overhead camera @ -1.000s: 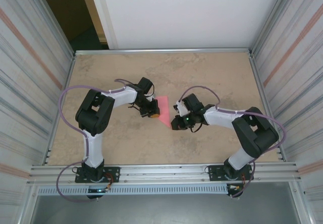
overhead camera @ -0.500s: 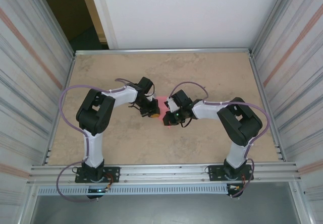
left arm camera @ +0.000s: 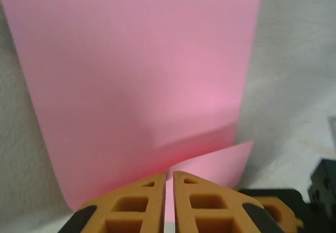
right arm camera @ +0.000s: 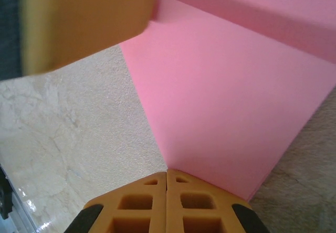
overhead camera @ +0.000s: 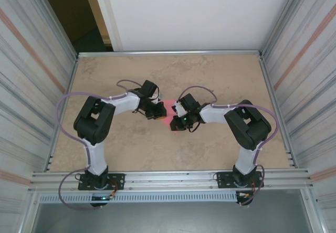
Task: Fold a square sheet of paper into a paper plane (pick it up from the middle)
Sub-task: Third fold the triangle at the center of the table.
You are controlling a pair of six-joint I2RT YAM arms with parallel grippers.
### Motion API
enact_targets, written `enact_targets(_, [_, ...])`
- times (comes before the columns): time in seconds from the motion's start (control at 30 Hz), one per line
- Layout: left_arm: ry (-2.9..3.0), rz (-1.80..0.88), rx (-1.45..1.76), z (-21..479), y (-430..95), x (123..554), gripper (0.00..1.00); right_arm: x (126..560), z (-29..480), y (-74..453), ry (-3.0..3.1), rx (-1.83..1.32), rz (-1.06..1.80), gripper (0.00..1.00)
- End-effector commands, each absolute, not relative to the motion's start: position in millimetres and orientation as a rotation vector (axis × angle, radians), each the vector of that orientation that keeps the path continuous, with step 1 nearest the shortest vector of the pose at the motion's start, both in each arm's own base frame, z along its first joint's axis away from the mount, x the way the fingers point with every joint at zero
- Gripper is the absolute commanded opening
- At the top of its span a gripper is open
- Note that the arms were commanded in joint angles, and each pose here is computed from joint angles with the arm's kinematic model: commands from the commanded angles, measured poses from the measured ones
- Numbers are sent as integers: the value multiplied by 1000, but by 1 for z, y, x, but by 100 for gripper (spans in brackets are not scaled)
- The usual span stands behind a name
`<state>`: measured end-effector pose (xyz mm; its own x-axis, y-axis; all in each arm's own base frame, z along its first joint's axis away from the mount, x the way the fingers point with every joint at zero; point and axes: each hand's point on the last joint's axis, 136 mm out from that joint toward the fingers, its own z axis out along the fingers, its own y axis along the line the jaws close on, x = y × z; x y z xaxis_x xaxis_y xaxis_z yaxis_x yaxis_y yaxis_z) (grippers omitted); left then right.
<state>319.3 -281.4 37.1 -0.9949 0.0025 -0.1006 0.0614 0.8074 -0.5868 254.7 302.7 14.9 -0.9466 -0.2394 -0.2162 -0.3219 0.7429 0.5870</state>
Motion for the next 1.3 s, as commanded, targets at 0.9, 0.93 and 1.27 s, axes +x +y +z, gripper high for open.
enact_targets(0.9, [2864, -854, 108, 1, -250, 318, 12, 220, -35, 266, 3099, -317, 796, 6])
enact_targets(0.93, [2869, -840, 95, -1, -244, 322, 12, 219, -35, 265, 3102, -317, 794, 6])
enact_targets(1.27, [2874, -782, -8, 1, -208, 351, 12, 223, -31, 270, 3084, -317, 817, 7])
